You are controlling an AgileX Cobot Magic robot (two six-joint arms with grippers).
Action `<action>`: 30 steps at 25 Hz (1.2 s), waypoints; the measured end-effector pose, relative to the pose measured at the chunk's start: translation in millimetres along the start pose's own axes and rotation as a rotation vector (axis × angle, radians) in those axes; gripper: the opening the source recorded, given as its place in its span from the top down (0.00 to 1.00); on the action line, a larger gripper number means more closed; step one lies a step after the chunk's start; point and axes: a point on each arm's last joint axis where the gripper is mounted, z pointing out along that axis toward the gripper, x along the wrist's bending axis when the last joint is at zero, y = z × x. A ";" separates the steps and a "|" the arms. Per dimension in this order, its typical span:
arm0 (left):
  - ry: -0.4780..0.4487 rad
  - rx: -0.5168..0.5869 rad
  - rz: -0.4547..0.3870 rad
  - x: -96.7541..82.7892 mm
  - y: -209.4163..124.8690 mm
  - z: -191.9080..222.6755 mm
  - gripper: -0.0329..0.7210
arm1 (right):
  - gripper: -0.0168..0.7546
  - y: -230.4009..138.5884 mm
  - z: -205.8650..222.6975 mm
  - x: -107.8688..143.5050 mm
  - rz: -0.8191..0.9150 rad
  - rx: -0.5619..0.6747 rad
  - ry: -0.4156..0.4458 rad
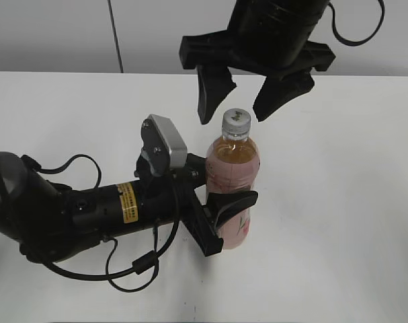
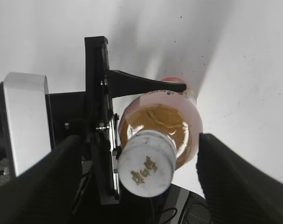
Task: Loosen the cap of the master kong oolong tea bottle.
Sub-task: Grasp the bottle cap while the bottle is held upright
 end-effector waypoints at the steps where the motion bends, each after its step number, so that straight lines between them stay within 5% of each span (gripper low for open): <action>1: 0.000 0.000 0.000 0.0 0.0 0.0 0.45 | 0.23 -0.2 0.4 -0.1 0.000 0.001 0.000; 11: 0.000 0.000 0.000 0.0 0.0 0.0 0.45 | 0.45 -0.3 0.3 -0.1 0.001 0.002 -0.001; 30: 0.000 0.000 0.000 0.0 0.0 0.0 0.45 | 0.47 -0.4 0.3 0.4 0.003 0.004 0.005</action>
